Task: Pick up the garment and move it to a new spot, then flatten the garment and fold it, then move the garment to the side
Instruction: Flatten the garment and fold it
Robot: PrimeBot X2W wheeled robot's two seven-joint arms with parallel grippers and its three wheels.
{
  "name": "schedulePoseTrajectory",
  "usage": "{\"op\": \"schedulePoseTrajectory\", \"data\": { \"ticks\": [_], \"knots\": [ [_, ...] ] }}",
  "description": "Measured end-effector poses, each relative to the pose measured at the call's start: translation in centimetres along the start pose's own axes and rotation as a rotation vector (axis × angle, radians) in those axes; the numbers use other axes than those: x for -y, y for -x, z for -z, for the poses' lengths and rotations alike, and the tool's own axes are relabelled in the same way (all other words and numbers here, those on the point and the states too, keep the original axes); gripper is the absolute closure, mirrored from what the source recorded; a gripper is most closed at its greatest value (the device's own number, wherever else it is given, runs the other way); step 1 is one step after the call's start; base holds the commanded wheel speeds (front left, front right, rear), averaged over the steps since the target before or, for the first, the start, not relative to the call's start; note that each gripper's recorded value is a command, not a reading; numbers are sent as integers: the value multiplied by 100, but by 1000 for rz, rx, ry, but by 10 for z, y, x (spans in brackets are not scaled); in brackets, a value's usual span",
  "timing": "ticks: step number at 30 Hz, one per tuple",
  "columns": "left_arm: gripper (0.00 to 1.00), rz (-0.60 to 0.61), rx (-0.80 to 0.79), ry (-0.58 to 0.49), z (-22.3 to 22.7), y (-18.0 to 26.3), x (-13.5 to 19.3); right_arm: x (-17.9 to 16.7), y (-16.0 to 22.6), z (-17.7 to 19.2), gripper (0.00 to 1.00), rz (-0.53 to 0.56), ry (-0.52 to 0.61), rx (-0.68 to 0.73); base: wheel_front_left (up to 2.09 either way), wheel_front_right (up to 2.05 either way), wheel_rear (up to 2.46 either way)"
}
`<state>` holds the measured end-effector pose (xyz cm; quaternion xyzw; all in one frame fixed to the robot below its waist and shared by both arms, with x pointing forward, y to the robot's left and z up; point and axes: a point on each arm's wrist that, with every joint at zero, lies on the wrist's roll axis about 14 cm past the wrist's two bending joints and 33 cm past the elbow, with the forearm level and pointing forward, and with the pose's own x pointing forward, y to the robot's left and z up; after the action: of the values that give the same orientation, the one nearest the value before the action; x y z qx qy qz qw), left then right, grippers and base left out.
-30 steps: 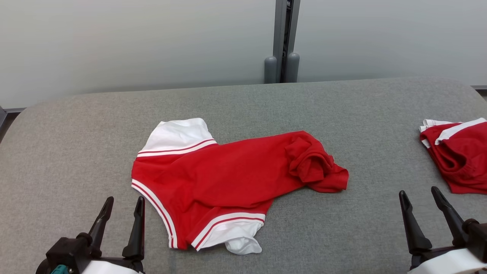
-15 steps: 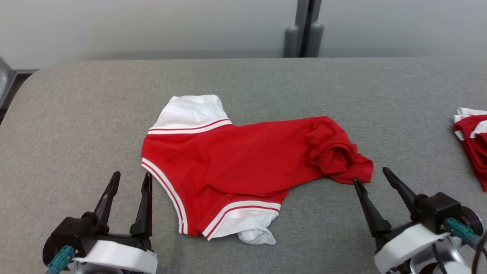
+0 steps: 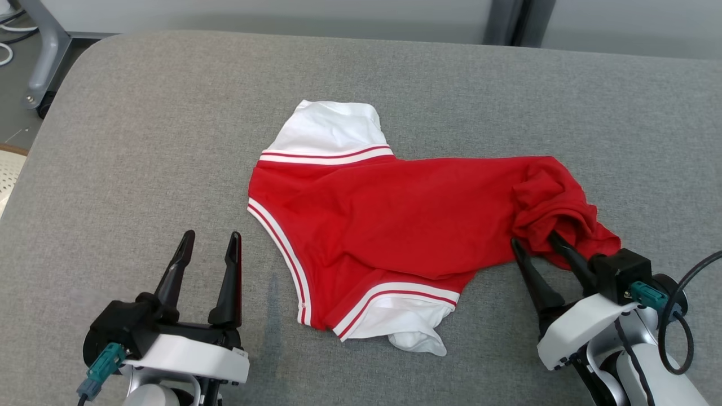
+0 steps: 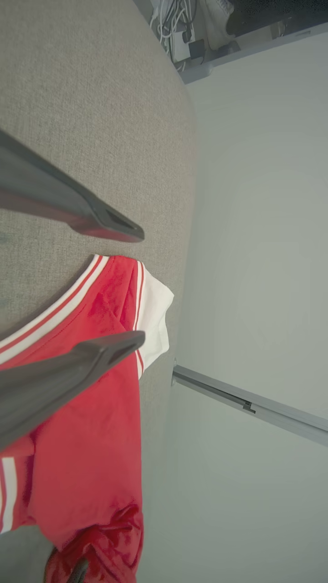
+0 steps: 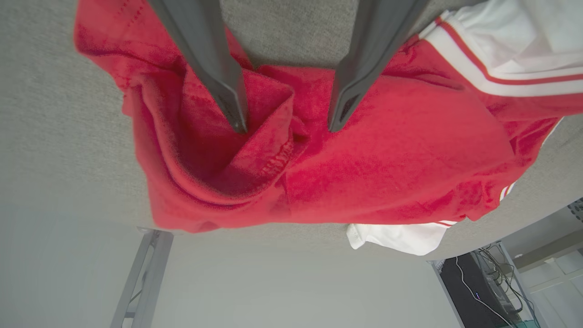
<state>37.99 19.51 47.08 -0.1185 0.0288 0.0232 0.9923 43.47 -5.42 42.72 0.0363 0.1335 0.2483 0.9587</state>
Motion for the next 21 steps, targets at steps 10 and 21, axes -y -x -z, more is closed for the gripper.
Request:
{"op": "schedulePoseTrajectory", "data": {
  "ticks": [10, 21],
  "knots": [
    [0, -2, 18, -7, -3, -5, -2, -10, 4, -36, 100, -30, 25, 125, 0, 0, 0],
    [0, 69, 43, -11, -10, -15, 19, 5, 38, -124, 100, 41, 105, 382, 0, 0, 0]
  ]
}}
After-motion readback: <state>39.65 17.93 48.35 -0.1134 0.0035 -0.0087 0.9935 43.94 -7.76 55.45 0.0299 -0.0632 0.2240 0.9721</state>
